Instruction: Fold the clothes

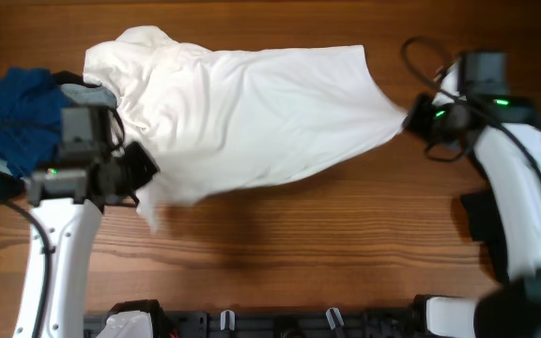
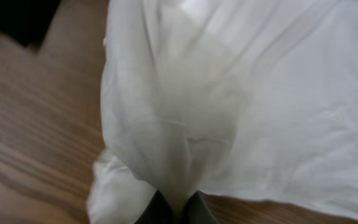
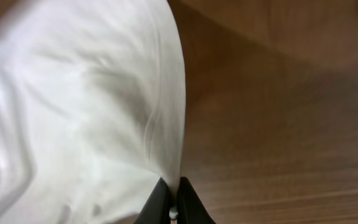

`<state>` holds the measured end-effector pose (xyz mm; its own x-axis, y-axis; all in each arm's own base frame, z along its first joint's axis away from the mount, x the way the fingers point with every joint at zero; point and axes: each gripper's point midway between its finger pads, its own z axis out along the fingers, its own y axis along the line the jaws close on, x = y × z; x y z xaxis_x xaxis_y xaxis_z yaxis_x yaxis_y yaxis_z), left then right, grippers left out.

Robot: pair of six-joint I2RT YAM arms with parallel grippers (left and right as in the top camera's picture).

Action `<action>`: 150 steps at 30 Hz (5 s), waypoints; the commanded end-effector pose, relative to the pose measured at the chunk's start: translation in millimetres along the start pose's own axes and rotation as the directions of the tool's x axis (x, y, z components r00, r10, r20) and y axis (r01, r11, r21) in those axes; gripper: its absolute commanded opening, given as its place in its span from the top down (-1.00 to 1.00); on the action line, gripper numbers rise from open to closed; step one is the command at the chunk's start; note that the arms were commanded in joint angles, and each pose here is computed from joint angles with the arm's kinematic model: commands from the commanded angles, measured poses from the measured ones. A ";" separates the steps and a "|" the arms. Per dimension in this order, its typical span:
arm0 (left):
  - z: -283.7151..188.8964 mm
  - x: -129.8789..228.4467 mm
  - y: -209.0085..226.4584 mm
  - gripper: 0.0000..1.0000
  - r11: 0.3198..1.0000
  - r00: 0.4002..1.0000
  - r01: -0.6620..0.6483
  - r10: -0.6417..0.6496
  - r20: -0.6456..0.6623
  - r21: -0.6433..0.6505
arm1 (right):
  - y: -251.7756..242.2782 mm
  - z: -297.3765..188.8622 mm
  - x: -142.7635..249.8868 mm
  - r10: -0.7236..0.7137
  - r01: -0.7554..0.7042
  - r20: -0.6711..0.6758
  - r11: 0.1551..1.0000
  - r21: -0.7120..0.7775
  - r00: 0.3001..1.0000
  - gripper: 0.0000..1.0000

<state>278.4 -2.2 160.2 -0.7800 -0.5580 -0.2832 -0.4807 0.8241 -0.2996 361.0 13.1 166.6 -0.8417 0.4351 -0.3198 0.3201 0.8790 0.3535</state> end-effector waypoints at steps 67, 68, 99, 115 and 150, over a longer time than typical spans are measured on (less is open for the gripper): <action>100.0 79.9 15.5 0.92 0.981 0.519 -0.188 0.066 -0.852 -0.039 | -193.0 15.2 32.9 0.302 0.070 -0.339 0.647 0.759 0.891 0.91; 102.6 78.7 15.1 0.78 0.981 0.528 -0.189 0.071 -0.846 -0.035 | -194.8 15.1 31.8 0.304 0.064 -0.333 0.645 0.762 0.892 0.91; 180.2 -97.3 -15.8 0.08 0.989 0.997 -0.002 -0.010 -0.077 -0.147 | -184.4 34.3 22.0 0.252 0.051 -0.340 0.732 0.679 0.906 0.91; 233.1 -84.7 -11.2 0.92 0.991 0.989 0.044 -0.061 -0.131 -0.127 | -184.4 34.5 21.8 0.249 0.054 -0.342 0.733 0.678 0.906 0.91; 237.7 -95.0 -18.8 -0.10 0.985 0.987 0.008 -0.036 -0.157 -0.172 | -184.2 34.6 21.7 0.248 0.055 -0.342 0.734 0.677 0.906 0.92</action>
<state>463.2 15.7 3.9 -0.8146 -0.5571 -0.1614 -0.5287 0.8277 -0.1882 297.5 -132.3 61.0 -0.8289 0.5488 0.1083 0.4820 0.7990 -0.3596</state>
